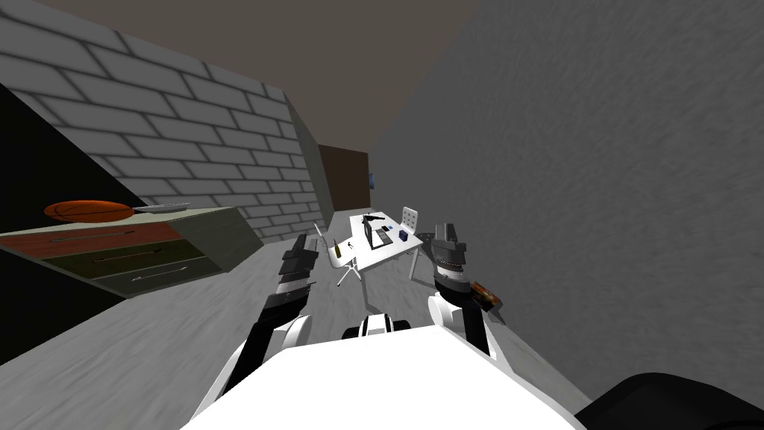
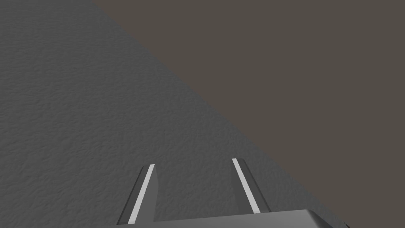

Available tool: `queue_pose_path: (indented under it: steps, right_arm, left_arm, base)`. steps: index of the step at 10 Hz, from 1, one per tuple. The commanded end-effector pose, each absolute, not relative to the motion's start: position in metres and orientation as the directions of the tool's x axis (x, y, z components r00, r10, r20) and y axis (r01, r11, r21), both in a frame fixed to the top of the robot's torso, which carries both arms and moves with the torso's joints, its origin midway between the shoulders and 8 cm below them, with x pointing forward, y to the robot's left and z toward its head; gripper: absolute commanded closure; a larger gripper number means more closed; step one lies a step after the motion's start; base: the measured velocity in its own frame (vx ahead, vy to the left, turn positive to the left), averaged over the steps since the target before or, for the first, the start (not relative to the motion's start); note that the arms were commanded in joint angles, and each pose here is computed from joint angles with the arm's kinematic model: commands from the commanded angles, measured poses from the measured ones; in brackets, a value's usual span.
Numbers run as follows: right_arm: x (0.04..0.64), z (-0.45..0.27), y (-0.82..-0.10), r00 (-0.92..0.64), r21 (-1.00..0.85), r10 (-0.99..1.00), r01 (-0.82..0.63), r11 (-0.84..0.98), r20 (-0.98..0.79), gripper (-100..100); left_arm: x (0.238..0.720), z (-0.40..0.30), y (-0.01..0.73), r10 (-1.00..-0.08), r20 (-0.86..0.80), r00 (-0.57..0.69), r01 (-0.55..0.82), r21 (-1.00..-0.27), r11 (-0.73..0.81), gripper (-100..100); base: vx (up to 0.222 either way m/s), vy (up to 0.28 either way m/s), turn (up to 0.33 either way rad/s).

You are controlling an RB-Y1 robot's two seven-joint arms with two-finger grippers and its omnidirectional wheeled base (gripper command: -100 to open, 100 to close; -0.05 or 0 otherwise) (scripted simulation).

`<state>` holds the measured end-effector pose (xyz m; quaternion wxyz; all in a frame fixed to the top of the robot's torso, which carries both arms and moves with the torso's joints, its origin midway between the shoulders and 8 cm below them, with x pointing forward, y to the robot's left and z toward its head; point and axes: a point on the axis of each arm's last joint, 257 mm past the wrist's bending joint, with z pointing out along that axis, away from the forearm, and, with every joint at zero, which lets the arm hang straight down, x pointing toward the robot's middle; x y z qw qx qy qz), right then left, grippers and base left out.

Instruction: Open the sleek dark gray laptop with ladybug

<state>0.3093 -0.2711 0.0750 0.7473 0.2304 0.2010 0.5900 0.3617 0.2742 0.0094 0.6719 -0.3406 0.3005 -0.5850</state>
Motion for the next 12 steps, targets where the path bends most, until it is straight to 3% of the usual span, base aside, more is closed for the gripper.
queue_pose_path:
  steps: [1,12]
  right_arm:
    - [0.309,0.075,-0.271,0.223,0.582,0.974,-0.789,0.198,-0.029,0]
    - [0.309,0.075,-0.271,0.223,0.582,0.974,-0.789,0.197,-0.028,0]
  left_arm:
    - [0.366,0.005,0.269,-0.991,-0.073,0.113,0.561,-0.818,0.124,-100]
    - [0.402,-0.038,0.280,-0.947,-0.294,0.131,0.383,-0.866,0.322,-100]
  base:
    - [0.021,-0.038,0.005]
    - [0.054,-0.083,0.011]
